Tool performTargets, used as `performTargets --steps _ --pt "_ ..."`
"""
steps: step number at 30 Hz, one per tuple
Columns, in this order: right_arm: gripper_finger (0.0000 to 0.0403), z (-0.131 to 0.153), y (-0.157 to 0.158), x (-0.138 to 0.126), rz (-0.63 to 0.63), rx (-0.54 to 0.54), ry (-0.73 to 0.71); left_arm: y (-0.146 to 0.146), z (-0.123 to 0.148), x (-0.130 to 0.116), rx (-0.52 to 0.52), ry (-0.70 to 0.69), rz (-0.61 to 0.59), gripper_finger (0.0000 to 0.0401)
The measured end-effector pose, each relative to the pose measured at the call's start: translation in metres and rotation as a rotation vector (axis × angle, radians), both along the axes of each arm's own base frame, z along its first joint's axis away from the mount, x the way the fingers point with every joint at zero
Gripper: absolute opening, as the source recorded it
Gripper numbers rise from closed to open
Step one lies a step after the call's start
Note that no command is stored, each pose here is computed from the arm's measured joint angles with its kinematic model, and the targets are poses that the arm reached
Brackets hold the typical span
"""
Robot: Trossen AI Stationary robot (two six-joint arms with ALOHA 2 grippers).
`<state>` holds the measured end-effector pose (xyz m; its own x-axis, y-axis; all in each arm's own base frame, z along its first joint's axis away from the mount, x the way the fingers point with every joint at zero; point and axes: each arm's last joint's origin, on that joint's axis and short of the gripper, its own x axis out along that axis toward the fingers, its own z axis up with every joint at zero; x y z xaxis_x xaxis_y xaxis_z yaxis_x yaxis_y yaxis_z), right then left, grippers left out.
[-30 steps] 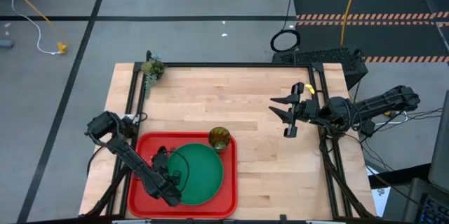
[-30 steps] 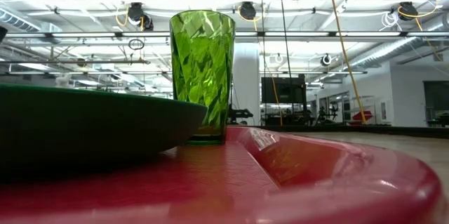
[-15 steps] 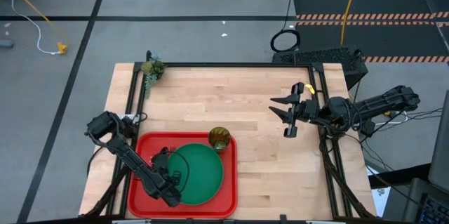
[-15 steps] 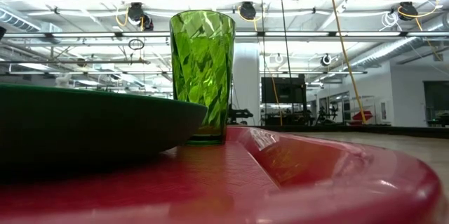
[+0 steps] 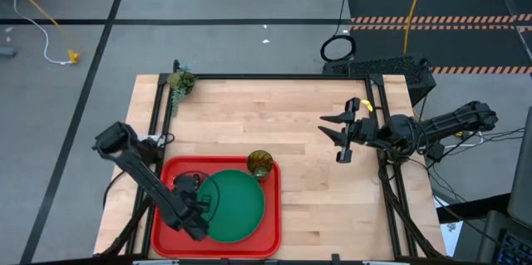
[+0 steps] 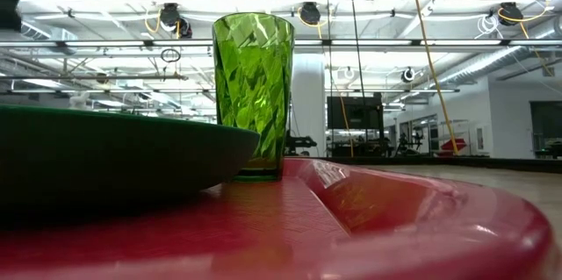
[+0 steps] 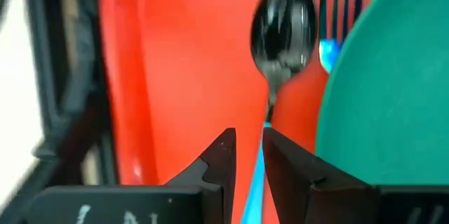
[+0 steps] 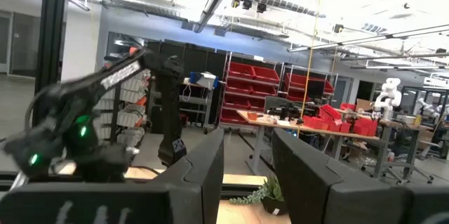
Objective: Pick and place plate/cup/fork/spoon on tray
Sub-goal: Return to Home Position
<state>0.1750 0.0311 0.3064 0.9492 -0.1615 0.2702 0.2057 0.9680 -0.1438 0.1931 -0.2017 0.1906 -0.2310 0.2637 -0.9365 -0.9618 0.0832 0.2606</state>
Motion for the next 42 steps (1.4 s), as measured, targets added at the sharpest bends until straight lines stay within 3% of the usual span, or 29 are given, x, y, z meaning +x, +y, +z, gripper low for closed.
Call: performTargets --steps 3,6,13,18,23,30,42 --pt "0.0116 -0.002 0.000 0.001 0.001 -0.005 0.021 0.009 0.023 -0.006 0.040 -0.037 -0.025 0.0068" --pt "0.0116 -0.005 0.000 0.001 0.003 -0.007 0.048 0.021 0.043 -0.011 0.114 -0.150 -0.130 0.0058" --pt "0.0116 -0.017 0.001 0.003 0.019 0.037 0.167 0.050 0.079 -0.012 0.412 -0.399 -0.459 0.0035" --pt "0.0108 -0.019 0.001 0.004 0.022 0.052 0.187 0.072 0.096 -0.009 0.542 -0.405 -0.615 0.0016" --pt "0.0072 -0.020 0.000 0.001 0.021 0.040 0.203 0.093 0.111 -0.007 0.641 -0.377 -0.707 0.0005" --pt "0.0006 -0.014 -0.001 -0.013 0.097 0.027 0.190 0.110 0.131 0.007 0.692 -0.391 -0.877 0.0005" --pt "0.0001 -0.013 -0.010 -0.029 0.151 0.012 0.222 0.143 0.160 0.043 0.700 -0.454 -1.204 0.0008"
